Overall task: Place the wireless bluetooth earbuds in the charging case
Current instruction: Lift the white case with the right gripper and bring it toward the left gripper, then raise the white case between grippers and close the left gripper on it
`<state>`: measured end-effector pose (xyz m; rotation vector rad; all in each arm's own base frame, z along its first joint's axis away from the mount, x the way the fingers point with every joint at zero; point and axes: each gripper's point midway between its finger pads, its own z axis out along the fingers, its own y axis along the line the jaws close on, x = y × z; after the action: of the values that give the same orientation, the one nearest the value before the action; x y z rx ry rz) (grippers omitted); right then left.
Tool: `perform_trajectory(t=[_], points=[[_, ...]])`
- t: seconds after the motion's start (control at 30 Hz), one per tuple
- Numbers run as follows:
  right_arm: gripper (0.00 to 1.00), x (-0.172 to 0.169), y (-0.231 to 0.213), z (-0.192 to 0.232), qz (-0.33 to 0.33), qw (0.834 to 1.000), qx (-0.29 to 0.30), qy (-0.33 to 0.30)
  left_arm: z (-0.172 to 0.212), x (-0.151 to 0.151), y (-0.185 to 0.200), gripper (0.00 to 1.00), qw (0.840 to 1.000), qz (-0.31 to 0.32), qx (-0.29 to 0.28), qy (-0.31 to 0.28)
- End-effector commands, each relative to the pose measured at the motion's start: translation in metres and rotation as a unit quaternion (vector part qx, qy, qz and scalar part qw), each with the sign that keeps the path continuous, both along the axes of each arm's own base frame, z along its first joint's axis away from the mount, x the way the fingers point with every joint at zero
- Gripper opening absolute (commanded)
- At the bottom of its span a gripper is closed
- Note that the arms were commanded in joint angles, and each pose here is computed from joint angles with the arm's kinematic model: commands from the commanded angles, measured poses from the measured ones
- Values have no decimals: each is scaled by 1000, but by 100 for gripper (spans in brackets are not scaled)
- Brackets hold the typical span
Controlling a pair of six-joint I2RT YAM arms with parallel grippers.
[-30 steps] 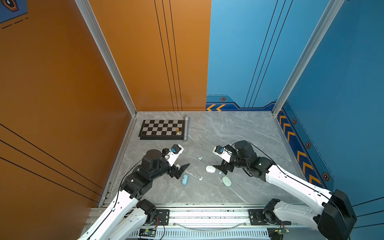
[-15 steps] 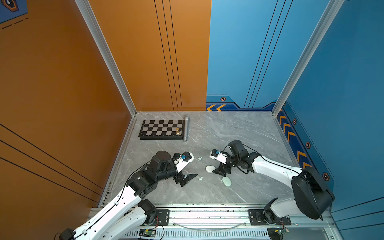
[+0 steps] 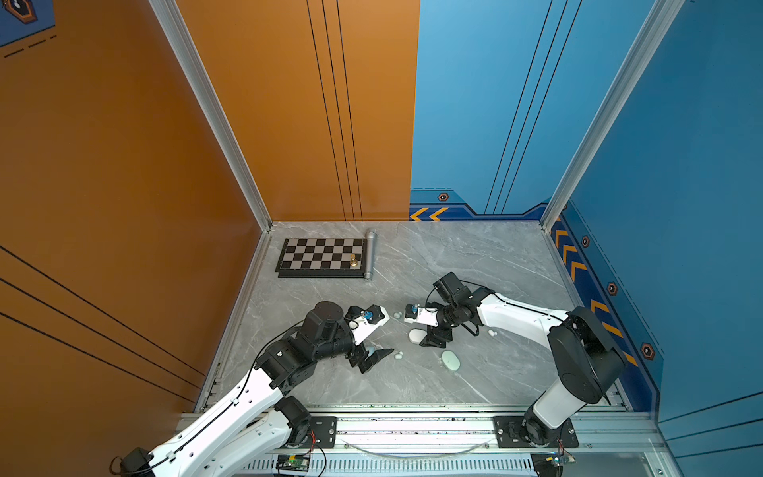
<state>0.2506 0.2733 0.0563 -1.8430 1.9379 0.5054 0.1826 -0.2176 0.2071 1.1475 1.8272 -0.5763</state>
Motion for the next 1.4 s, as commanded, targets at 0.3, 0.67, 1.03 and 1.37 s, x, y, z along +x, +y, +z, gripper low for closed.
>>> perform_trajectory(t=[0.3, 0.67, 1.03, 1.37], points=[[71, 13, 1, -18, 12, 997, -71, -15, -6, 0, 2, 98, 1000, 0, 10, -13], [57, 11, 2, -24, 24, 996, -87, -15, -5, 1, 4, 98, 1000, 6, 13, -20], [36, 13, 4, -20, 17, 996, -84, -12, 2, 4, 5, 98, 1000, 13, 8, -27], [23, 12, 10, 58, -21, 999, 23, -8, 26, 6, -2, 98, 999, 20, -37, -27]])
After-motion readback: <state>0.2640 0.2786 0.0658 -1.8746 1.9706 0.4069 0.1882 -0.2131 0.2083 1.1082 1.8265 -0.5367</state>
